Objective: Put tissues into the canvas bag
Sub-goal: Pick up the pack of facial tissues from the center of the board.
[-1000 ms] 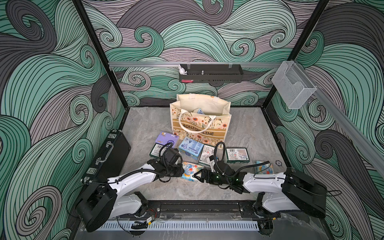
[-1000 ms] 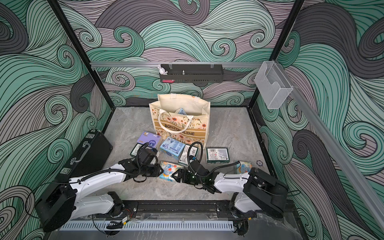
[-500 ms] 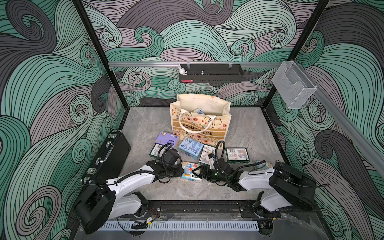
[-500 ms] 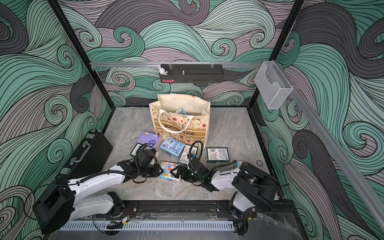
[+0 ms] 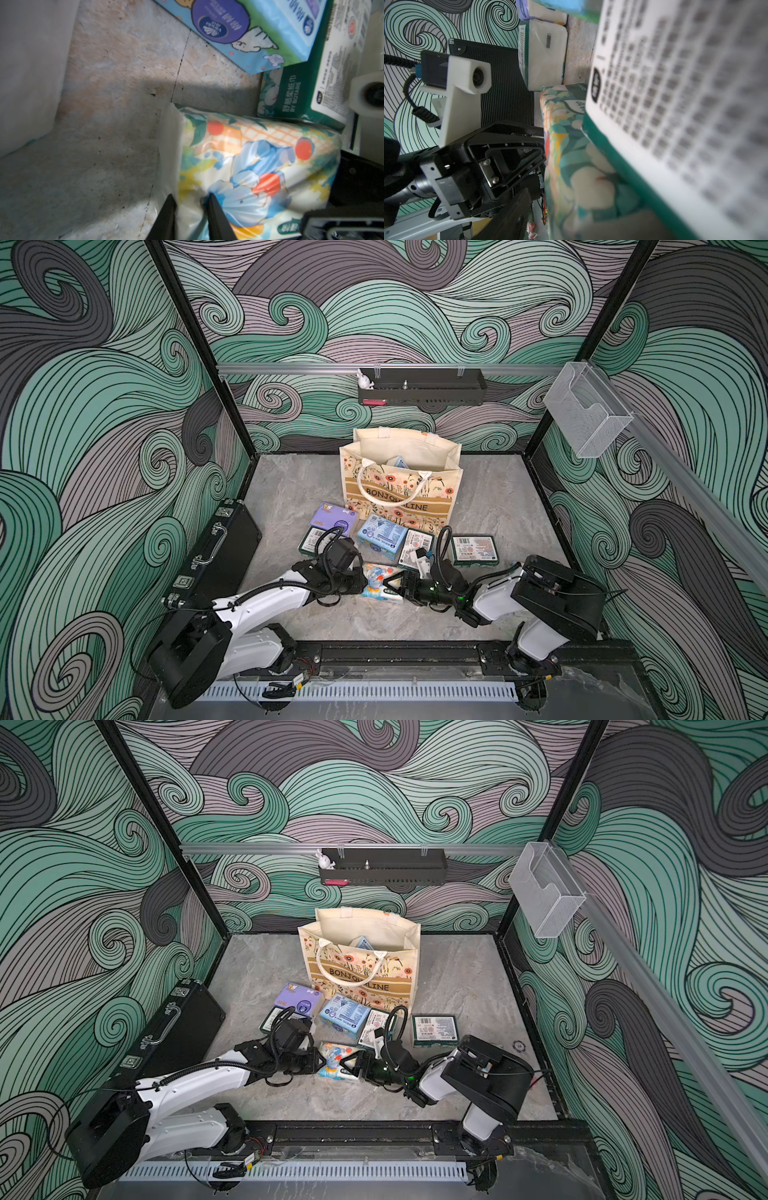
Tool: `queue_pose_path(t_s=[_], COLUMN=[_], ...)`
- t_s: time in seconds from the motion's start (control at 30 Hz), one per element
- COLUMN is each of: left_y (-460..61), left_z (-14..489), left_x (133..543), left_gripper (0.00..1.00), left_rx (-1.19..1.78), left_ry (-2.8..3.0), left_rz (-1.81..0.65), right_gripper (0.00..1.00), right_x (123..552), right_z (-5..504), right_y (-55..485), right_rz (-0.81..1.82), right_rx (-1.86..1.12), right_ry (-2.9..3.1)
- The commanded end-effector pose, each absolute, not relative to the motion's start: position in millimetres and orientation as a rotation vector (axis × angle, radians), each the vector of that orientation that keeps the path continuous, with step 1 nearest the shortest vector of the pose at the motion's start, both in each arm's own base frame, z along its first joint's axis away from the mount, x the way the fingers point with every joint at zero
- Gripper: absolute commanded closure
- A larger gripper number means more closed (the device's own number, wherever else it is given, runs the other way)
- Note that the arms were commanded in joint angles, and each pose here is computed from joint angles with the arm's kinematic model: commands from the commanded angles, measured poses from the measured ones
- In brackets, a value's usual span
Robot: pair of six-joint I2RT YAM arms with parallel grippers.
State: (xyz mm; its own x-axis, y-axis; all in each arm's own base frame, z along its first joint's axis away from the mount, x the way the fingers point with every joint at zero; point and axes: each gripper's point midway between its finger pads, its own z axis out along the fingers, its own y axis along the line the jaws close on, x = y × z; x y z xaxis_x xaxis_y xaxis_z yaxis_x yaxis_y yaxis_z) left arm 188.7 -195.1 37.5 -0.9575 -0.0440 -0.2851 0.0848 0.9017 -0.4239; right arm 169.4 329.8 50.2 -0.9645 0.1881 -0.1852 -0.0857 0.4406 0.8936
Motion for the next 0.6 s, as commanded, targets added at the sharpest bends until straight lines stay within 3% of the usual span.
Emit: queue_pose_path(t_s=[0.0,0.3,0.37,0.47,0.57], left_y=[-157,-161,-162,-168,-172], left_z=[-2,11,20,43,77], left_x=[152,154,157,164,169], left_gripper=[0.74,0.70,0.63,0.42,0.39], left_rx=[-0.009,0.000,0.009,0.031,0.046], left_ry=[2.965,2.932,2.917,2.887,2.852], left_rz=[-0.438,-0.482,-0.488,-0.506,-0.538], right_gripper=[0.26,0.44,0.50,0.56,0.55], right_x=[166,163,162,162,161], right_z=[84,84,82,81,82], right_y=[348,351,351,350,350], right_rz=[1.692,1.686,1.682,1.674,1.673], right_rx=[-0.013,-0.042,-0.039,-0.038,-0.044], right_ry=[2.311,2.316,2.326,2.337,2.343])
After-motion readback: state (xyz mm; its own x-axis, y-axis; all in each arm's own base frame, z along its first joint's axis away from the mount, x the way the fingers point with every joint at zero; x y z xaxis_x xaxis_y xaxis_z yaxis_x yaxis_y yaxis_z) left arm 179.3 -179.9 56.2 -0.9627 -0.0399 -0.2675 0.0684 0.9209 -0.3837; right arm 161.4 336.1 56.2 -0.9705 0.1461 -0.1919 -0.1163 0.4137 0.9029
